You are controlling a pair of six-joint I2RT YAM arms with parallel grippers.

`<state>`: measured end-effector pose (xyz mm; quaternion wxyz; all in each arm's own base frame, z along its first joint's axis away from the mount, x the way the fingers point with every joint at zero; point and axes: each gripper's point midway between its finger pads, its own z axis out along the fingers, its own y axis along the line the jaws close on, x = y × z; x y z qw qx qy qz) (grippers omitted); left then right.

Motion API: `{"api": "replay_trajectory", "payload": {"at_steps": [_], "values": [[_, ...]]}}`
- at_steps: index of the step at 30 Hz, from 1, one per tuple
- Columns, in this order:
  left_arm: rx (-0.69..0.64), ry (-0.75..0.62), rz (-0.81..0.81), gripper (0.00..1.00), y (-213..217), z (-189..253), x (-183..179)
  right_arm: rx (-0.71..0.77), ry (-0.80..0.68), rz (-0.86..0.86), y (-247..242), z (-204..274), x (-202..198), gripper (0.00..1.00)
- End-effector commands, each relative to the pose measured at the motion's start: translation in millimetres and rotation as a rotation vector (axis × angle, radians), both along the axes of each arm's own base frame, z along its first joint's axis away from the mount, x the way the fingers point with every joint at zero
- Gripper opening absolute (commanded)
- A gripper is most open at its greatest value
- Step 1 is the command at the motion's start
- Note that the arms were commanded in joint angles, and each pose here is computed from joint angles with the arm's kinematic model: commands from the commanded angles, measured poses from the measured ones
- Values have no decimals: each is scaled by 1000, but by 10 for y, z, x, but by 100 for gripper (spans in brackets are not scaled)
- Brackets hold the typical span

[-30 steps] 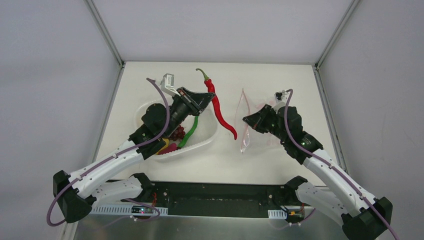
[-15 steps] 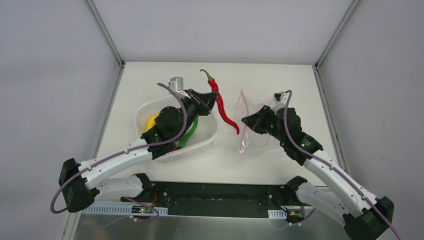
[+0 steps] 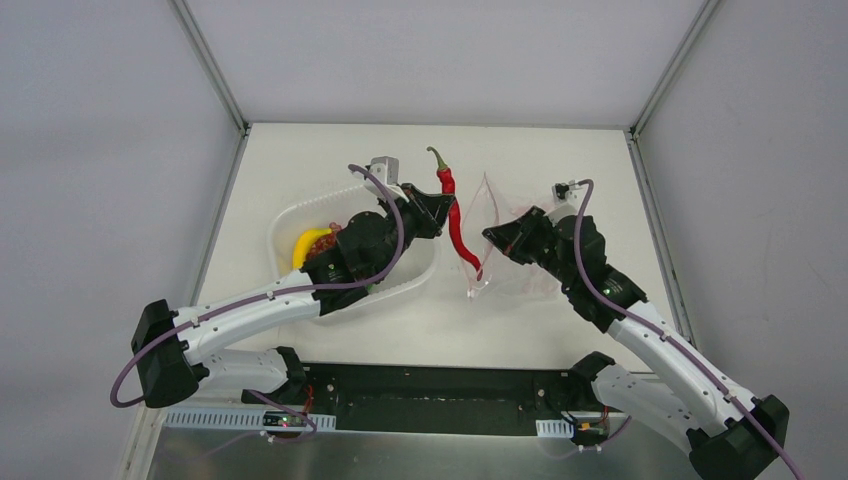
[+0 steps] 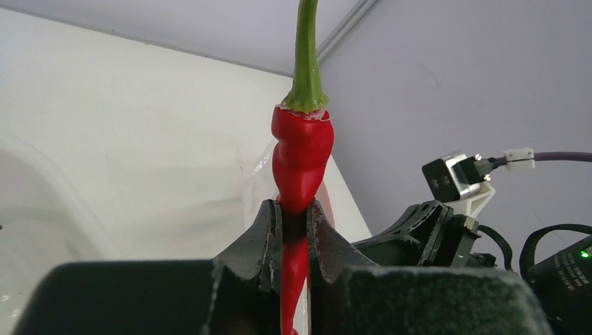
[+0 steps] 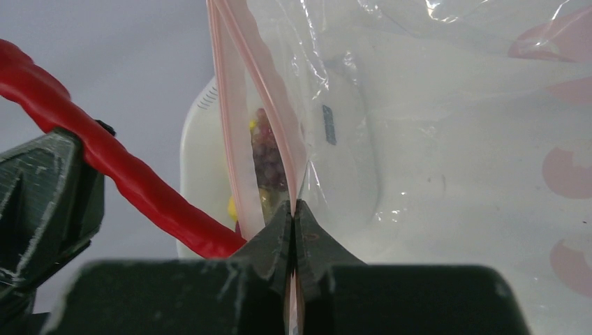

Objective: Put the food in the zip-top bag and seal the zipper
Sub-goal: Place the fake vegetable in the zipper food storage bag.

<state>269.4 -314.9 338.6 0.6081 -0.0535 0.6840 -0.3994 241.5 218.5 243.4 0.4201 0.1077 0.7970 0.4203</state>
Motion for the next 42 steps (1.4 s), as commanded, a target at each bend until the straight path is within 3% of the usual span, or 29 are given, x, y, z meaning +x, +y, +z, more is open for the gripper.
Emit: {"api": "replay_trajectory", "payload": {"at_steps": [1, 7, 15, 22, 30, 34, 42], "values": [[26, 26, -55, 0, -135, 11, -63, 118, -65, -68, 26, 247, 148, 0], [81, 46, -37, 0, -144, -177, -35, 164, -76, 3, 148, 346, 89, 0], [142, 32, -163, 0, -421, -248, -143, 180, -84, -73, 70, 352, 188, 0], [141, -6, -177, 0, -463, -194, -151, 176, -51, -1, 224, 386, 179, 0], [-27, -114, 10, 0, -161, 144, 27, 290, -13, 5, 223, 528, 62, 0], [-172, -128, 76, 0, -22, 264, 64, 358, 20, -39, 175, 596, 60, 0], [-249, -186, 113, 0, 171, 509, 18, 417, 78, -70, 178, 658, 85, 0]]}}
